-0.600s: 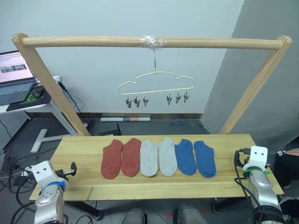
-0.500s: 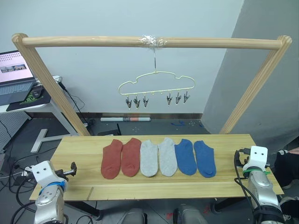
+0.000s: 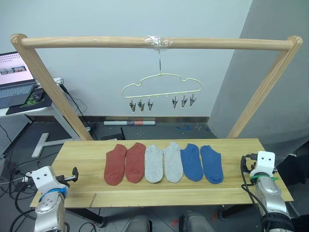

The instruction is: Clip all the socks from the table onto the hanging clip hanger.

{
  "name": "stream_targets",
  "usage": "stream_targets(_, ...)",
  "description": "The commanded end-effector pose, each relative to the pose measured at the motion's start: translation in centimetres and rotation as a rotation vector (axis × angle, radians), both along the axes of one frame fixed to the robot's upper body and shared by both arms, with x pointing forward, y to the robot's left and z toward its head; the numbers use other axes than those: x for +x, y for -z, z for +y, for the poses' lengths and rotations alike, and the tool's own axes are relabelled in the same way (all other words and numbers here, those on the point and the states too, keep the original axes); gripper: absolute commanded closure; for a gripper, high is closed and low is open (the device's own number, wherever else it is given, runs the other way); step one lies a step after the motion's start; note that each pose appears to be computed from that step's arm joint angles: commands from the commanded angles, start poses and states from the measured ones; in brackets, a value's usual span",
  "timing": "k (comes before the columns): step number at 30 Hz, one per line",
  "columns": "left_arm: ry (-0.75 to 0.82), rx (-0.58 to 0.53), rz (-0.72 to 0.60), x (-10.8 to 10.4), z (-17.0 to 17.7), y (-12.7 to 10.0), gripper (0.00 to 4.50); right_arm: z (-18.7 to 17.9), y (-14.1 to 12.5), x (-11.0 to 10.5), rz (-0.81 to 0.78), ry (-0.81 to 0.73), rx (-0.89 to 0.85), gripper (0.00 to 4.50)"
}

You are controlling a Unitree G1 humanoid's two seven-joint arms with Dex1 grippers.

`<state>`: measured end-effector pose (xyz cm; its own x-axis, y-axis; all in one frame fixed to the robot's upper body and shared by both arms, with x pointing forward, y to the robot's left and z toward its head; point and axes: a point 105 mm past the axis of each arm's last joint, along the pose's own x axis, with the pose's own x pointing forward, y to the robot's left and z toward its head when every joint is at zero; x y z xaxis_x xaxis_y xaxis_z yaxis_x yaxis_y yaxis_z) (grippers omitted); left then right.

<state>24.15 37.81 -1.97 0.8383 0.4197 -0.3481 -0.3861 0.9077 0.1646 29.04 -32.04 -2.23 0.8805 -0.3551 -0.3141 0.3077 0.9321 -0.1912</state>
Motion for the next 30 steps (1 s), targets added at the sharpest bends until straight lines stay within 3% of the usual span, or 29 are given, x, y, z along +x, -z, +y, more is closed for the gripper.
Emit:
stream_targets(1,0.031,0.04,-0.06,0.8,0.3,-2.0,0.01,0.0,-1.6,0.7,-0.054,-0.013,-0.014,0.0)
stream_targets(11,0.115,-0.023,-0.135,1.1,-1.0,-3.5,0.01,0.5,-2.0,0.8,-0.065,-0.055,0.005,0.0)
stream_targets(14,0.238,-0.035,-0.213,1.9,-3.0,-5.2,0.63,0.8,-2.5,1.2,-0.077,-0.086,-0.007,0.0)
stream_targets(19,0.34,-0.018,-0.245,3.2,-5.6,-6.6,2.2,2.1,-4.0,2.3,-0.113,-0.178,-0.03,0.0)
stream_targets(30,0.583,0.02,-0.365,7.3,-12.9,-11.2,2.2,8.9,-10.2,5.6,-0.257,-0.562,-0.014,0.0)
